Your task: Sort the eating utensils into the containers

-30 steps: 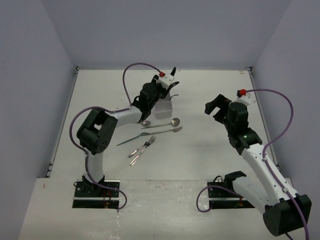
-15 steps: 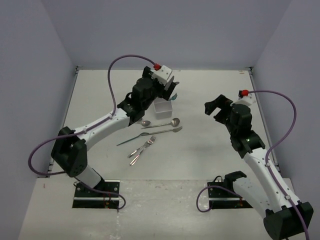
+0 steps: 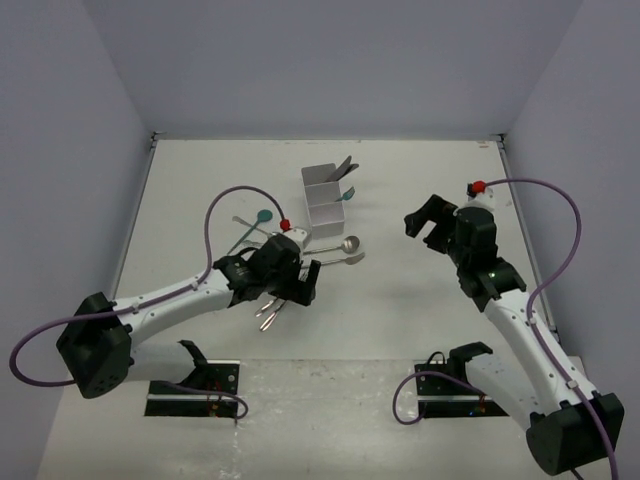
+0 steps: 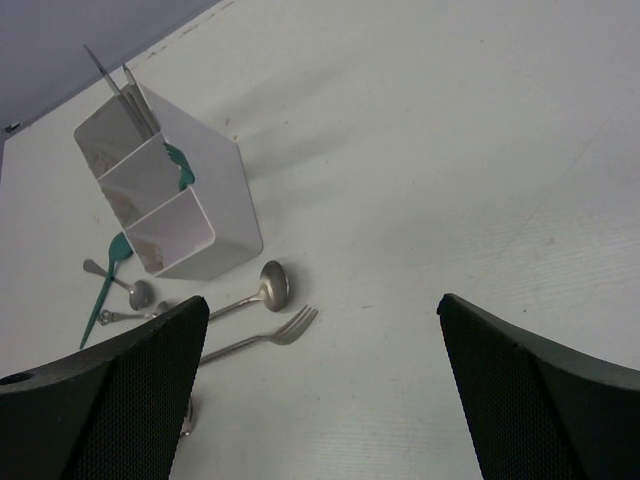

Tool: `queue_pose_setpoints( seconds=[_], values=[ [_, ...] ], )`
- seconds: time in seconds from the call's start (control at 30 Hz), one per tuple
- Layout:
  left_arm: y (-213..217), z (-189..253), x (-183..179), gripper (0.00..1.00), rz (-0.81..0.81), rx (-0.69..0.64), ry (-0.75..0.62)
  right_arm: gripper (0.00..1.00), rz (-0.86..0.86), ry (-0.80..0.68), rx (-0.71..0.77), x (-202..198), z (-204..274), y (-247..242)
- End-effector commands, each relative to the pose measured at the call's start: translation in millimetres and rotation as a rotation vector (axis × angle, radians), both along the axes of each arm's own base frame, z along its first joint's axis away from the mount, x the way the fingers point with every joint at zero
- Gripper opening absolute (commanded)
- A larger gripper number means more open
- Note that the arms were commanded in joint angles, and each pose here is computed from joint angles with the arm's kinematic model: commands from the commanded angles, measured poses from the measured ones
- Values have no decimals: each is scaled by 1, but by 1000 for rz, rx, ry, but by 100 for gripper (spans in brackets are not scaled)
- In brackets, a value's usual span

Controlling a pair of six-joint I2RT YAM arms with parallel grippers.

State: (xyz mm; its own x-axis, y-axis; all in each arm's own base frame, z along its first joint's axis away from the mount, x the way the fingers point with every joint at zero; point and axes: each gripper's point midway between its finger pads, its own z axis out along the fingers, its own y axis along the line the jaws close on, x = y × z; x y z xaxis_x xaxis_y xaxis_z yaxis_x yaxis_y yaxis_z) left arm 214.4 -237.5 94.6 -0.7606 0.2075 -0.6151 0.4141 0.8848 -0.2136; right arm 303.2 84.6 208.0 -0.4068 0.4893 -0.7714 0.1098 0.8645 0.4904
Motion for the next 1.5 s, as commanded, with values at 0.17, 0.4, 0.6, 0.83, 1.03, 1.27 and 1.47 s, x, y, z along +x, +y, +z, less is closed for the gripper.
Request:
queue_pose_setpoints(
  seconds=[0.17, 0.4, 0.6, 0.83, 1.03, 1.27, 1.47],
  values=[
    [19, -40, -56, 100, 76, 64, 209, 99, 44, 19, -13, 1, -4, 6],
    [39, -63, -45, 100, 118, 193, 166, 99, 45, 15, -21, -1, -5, 4],
    [30, -70, -45, 96, 55, 199, 178, 99, 45, 23, -26, 0, -7, 4],
    [25, -82, -50, 85, 34, 210, 206, 99, 36, 24, -32, 1, -8, 2],
    [15, -90, -38, 55, 21, 234, 181, 99, 38, 25, -35, 2, -8, 3],
    [2, -91, -31, 0, -28, 264, 159, 99, 27, 16, -42, 1, -6, 0],
    [-25, -59, -25, 0, -98, 209, 60, 99, 27, 3, -36, 0, -2, 0]
  ],
)
